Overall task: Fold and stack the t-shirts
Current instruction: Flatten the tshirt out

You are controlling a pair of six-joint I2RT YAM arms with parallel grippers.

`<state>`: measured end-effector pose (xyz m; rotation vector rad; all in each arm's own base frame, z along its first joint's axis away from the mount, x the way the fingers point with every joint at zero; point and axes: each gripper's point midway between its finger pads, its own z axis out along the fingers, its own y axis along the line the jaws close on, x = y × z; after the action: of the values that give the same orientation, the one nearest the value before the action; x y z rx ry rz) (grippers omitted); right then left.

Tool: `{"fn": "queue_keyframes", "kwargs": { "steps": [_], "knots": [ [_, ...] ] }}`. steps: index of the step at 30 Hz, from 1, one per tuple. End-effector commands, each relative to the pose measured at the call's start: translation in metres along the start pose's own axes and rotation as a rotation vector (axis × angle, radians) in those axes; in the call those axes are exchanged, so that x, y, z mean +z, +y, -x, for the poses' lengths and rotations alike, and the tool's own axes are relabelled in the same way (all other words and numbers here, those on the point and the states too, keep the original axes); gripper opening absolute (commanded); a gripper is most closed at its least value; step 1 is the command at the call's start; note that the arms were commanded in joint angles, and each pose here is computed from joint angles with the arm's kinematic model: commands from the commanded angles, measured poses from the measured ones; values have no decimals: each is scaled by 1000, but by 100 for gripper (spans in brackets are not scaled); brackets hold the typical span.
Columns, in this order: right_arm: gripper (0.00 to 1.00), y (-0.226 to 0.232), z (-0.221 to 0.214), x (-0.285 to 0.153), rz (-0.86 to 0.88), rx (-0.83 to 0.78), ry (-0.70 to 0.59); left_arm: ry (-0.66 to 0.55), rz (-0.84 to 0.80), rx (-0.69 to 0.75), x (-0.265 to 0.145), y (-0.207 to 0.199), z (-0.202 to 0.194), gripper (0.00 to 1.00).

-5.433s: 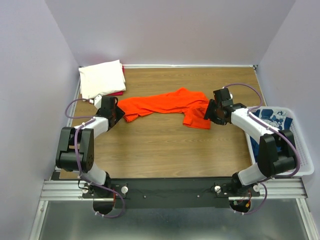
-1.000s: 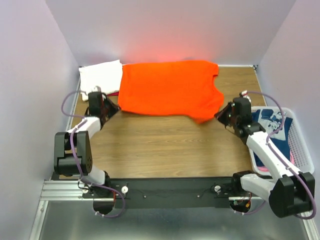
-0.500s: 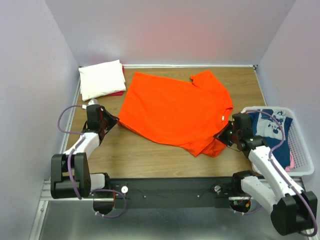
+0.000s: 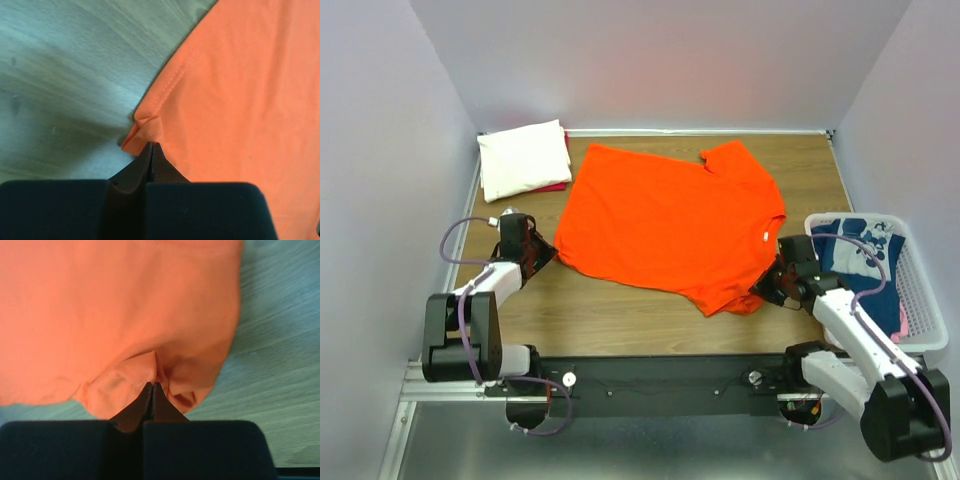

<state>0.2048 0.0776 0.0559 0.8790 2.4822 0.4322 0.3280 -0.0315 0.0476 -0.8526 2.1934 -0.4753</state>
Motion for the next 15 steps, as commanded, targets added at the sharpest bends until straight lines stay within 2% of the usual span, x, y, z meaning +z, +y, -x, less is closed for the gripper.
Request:
{"fn": "queue_keyframes", "kwargs": {
  "steps": [1, 7, 15],
  "knots": [
    [0, 10, 42, 8, -61, 21, -131, -21, -43, 47, 12, -27, 13, 0],
    [0, 14, 67, 43, -195, -16, -125, 20, -27, 77, 26, -40, 0, 0],
    [1, -6, 93, 81, -357, -36, -131, 36, 32, 85, 16, -19, -14, 0]
  ]
}}
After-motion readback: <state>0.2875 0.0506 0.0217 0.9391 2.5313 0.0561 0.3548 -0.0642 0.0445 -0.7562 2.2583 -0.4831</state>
